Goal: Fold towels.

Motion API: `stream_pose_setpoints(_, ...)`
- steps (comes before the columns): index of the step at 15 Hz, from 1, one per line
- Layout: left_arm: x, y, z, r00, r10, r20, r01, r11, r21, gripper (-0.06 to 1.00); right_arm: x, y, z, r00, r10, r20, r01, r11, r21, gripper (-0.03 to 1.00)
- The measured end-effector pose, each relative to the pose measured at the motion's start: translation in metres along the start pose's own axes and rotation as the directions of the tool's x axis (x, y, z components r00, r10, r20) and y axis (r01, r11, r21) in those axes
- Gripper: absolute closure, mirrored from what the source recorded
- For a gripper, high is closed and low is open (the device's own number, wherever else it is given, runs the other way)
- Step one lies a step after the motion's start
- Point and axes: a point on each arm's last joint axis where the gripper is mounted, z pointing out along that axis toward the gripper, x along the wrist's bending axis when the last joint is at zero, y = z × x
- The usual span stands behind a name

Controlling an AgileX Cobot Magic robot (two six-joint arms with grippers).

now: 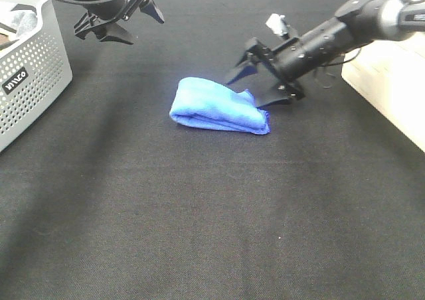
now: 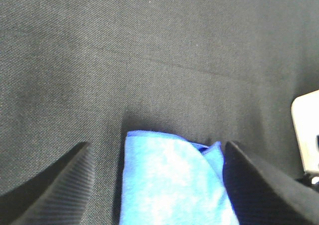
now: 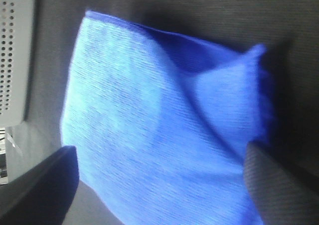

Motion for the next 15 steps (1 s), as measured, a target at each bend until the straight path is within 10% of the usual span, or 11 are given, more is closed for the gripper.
stream_pose_setpoints(5, -0.001, -0.004, -0.003, 0.999, 0.035, -0.009, -0.035, 0.998, 0.047, 0.25, 0.012, -0.004, -0.031, 0.992, -0.084, 0.096, 0.076, 0.994, 0.082, 0.12)
stream_pose_setpoints(9, -0.019, -0.01, -0.048, 0.968, 0.249, -0.008, -0.244, 0.955, 0.171, 0.25, 0.067, -0.006, -0.089, 0.979, -0.15, 0.14, 0.143, 0.988, 0.061, 0.12)
stream_pose_setpoints(15, -0.038, -0.013, -0.124, 0.888, 0.42, -0.185, -0.374, 0.896, 0.241, 0.25, 0.137, -0.032, -0.158, 0.911, -0.235, 0.34, 0.253, 0.967, -0.009, 0.12)
